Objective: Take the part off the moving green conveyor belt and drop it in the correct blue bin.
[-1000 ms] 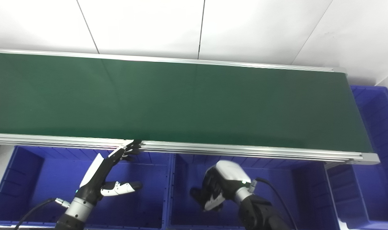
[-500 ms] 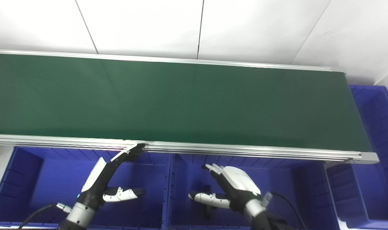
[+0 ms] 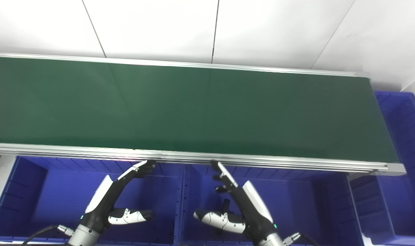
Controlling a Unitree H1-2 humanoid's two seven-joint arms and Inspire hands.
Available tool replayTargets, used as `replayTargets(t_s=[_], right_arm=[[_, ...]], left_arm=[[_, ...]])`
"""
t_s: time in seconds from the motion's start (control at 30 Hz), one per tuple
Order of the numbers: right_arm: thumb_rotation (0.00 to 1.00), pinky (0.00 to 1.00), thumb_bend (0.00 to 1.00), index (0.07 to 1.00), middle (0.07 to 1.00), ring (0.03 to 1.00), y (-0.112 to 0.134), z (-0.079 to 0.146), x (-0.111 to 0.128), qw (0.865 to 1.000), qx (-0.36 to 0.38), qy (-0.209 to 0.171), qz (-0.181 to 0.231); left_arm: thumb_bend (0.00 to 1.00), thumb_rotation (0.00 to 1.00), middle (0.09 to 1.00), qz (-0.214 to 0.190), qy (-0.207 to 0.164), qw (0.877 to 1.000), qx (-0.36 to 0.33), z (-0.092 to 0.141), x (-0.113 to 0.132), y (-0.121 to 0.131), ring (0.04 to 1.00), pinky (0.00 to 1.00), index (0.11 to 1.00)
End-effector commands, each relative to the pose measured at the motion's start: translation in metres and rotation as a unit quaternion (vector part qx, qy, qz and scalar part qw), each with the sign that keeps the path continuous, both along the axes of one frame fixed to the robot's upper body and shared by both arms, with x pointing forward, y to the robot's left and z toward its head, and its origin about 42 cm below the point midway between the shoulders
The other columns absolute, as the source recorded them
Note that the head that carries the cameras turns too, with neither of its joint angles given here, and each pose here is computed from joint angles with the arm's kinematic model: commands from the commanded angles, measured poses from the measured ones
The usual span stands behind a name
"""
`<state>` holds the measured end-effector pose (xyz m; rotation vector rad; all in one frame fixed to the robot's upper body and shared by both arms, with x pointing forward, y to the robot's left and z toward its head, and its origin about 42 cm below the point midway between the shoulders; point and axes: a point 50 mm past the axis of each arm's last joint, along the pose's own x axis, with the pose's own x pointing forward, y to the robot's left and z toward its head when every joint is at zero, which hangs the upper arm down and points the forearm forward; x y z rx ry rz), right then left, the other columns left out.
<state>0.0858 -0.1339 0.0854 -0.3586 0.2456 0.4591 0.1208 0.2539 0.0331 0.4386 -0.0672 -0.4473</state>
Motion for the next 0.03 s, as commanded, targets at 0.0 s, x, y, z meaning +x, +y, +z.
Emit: replayTargets(t_s=[0.0], right_arm=[[0.48, 0.79, 0.89, 1.0, 0.98, 0.917, 0.0021, 0.0052, 0.0035, 0.999, 0.026, -0.045, 0.003]], left_arm=[[0.86, 0.69, 0.845, -0.003, -0.019, 1.0, -0.003, 0.0066, 0.003, 0.006, 0.81, 0.76, 0.859]])
